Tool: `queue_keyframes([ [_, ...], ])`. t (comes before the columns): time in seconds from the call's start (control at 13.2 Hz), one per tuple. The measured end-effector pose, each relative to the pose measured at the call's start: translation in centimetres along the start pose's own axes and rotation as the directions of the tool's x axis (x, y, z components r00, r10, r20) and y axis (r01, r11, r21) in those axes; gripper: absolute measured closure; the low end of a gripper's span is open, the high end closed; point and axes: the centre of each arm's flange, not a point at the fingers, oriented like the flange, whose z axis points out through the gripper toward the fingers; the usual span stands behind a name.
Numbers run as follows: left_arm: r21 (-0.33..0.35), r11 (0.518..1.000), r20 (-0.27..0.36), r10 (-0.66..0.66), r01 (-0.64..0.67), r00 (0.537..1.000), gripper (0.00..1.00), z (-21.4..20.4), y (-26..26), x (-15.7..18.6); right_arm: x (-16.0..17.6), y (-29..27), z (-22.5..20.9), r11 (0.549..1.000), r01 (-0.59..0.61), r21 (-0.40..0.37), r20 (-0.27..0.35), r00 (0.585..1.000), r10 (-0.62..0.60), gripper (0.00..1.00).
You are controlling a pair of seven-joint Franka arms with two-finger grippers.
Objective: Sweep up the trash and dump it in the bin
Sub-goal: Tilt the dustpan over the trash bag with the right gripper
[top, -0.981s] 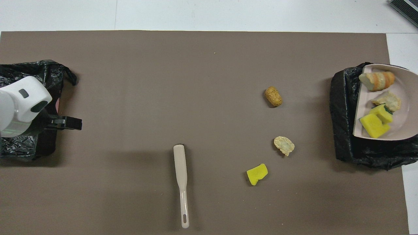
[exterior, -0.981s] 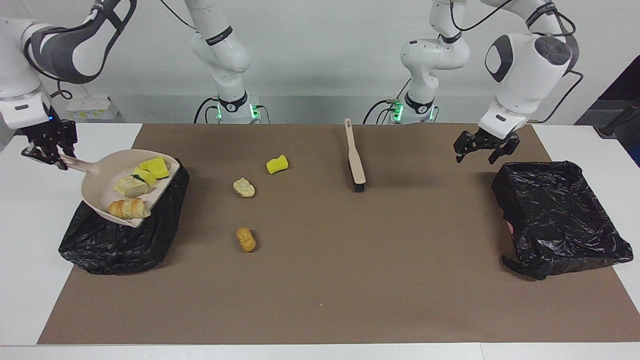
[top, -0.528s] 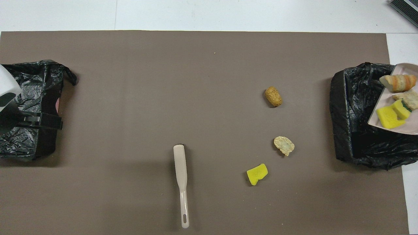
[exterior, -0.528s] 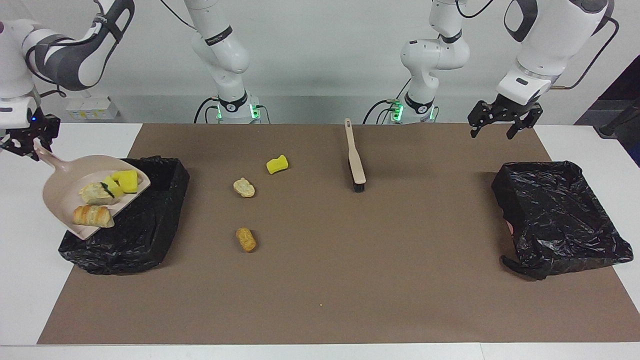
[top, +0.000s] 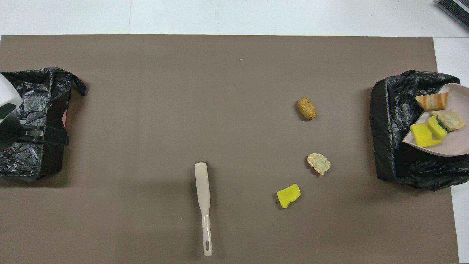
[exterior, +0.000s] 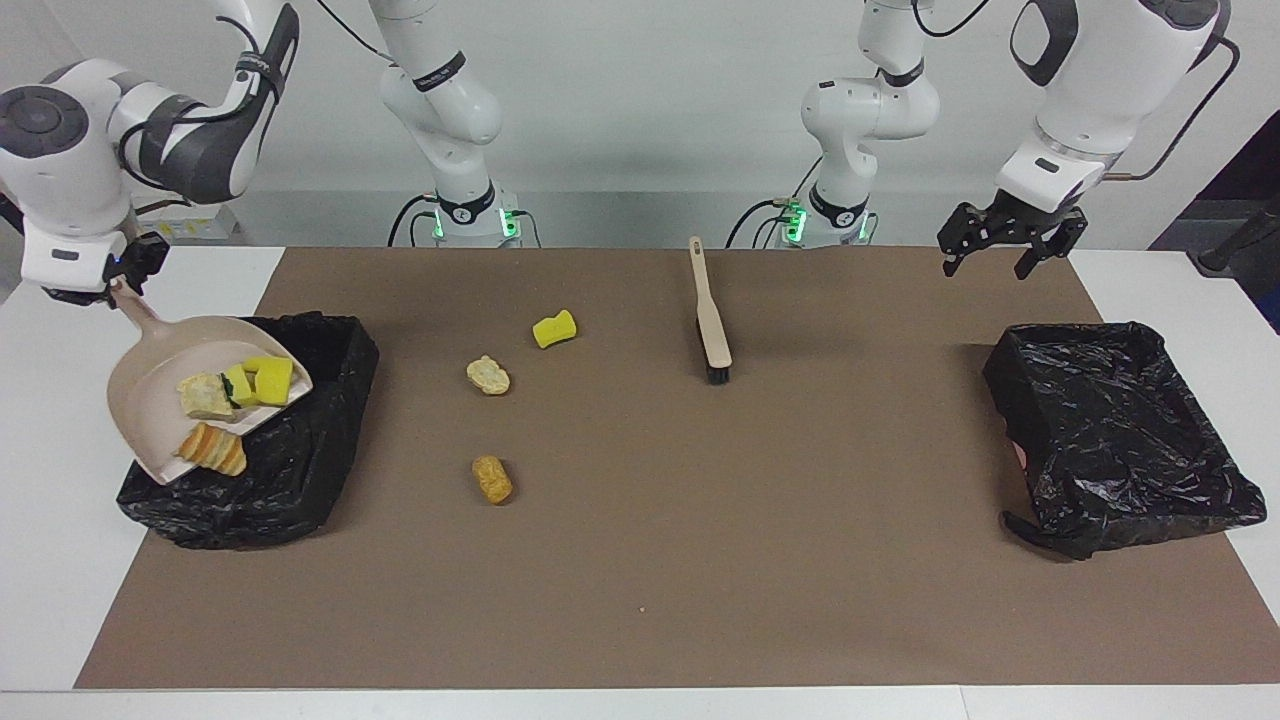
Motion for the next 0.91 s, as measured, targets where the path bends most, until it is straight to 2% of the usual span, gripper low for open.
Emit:
queue_keyframes([
  [0.3,0.0,1.0,0.0,-0.005,0.005,1.0,0.0,0.0,-0.3,0.0,2.8,-1.4,-2.6,0.999,0.022,-0.045,0.123,0.992,-0.016,0.68],
  [0.45,0.0,1.0,0.0,-0.005,0.005,1.0,0.0,0.0,-0.3,0.0,2.6,-1.2,-3.5,0.998,0.016,-0.062,0.159,0.987,-0.006,0.68],
  [0.75,0.0,1.0,0.0,-0.005,0.005,1.0,0.0,0.0,-0.2,0.0,2.1,-0.8,-4.1,0.998,0.009,-0.057,0.21,0.978,0.003,0.68],
  [0.91,0.0,1.0,0.0,-0.005,0.005,1.0,0.0,0.0,-0.2,0.0,2.9,-1.1,-5.2,0.999,0.012,-0.034,0.27,0.963,-0.002,0.68],
])
